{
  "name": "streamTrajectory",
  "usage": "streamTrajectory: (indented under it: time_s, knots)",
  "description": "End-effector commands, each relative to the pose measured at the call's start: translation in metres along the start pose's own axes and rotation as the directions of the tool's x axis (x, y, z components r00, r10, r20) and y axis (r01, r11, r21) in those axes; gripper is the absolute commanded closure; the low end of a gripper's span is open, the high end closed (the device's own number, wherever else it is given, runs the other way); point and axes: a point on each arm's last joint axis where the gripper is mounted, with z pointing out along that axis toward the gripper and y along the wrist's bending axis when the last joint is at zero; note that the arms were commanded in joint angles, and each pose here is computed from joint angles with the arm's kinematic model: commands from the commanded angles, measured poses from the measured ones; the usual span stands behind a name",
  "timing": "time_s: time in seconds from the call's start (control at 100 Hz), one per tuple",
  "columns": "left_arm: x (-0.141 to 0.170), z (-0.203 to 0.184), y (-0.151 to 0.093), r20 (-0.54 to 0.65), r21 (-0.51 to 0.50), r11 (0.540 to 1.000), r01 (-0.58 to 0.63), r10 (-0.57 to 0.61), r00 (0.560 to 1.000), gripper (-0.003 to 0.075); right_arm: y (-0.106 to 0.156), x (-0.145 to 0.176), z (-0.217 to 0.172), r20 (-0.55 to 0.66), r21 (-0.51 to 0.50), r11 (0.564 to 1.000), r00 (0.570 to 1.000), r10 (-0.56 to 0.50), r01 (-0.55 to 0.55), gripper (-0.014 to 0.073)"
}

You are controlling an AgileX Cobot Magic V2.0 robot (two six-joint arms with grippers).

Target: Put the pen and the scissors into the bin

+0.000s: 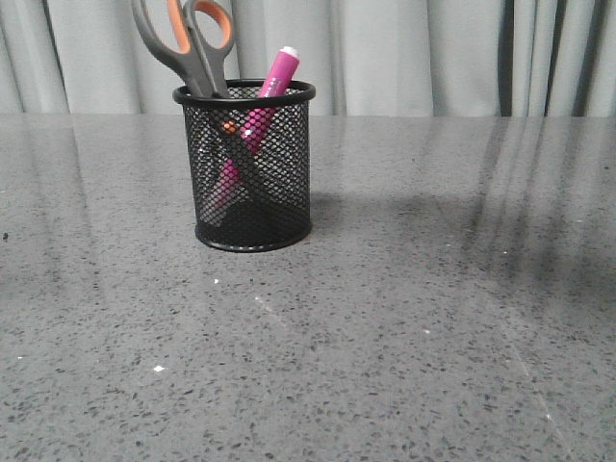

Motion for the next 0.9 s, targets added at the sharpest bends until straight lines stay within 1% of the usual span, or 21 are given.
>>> streamTrajectory:
  time_s: [0.0,0.09,0.21,0.3,0.34,0.44,0.48,0.6,0.67,0.79,0.89]
  knots:
    - [-0.016,-0.005,0.001,0.106,-0.007,1.0,0.009,-0.009,0.994,0.0741,-0.005,-0.041,-0.015,0.155,0.019,1.0,0.988,-0.021,0.018,0.0663]
    - [-0.014,-0.005,0.001,0.102,-0.015,1.0,-0.01,0.012,0.995,0.0742,-0.016,-0.06,-0.031,0.176,0.082,0.996,0.983,-0.055,0.041,0.0663]
    - [-0.01,-0.006,0.002,0.116,-0.018,1.0,-0.016,0.018,0.993,0.0742,-0.029,-0.081,-0.058,0.145,0.185,0.976,0.979,-0.141,0.113,0.0663]
    - [-0.004,-0.012,0.002,0.168,-0.021,1.0,-0.016,0.019,0.986,0.0742,-0.034,-0.095,-0.082,0.096,0.261,0.944,0.968,-0.233,0.201,0.0663]
    - [-0.001,-0.016,0.002,0.193,-0.022,1.0,-0.016,0.02,0.981,0.0742,-0.037,-0.098,-0.092,0.055,0.292,0.927,0.963,-0.262,0.235,0.0663]
    - [0.01,-0.027,0.001,0.236,-0.02,1.0,-0.007,0.011,0.972,0.0742,-0.036,-0.102,-0.123,-0.006,0.348,0.891,0.951,-0.309,0.292,0.0663]
    - [0.015,-0.032,0.001,0.255,-0.02,1.0,-0.006,0.011,0.967,0.0742,-0.033,-0.102,-0.137,-0.007,0.368,0.88,0.948,-0.32,0.3,0.0663]
    - [0.036,-0.044,0.001,0.278,-0.018,1.0,0.001,0.004,0.96,0.0742,-0.026,-0.091,-0.174,0.021,0.413,0.858,0.939,-0.344,0.305,0.0663]
    - [0.051,-0.049,0.001,0.28,-0.011,1.0,0.019,-0.016,0.96,0.0742,-0.022,-0.077,-0.193,0.033,0.428,0.85,0.935,-0.354,0.306,0.0663]
    - [0.072,-0.059,0.001,0.298,0.001,0.999,0.045,-0.043,0.954,0.0742,-0.019,-0.04,-0.217,0.004,0.432,0.848,0.939,-0.343,0.307,0.0663]
    - [0.082,-0.068,0.0,0.337,0.01,0.998,0.058,-0.058,0.94,0.0742,-0.017,-0.014,-0.235,0.007,0.432,0.848,0.939,-0.344,0.307,0.0663]
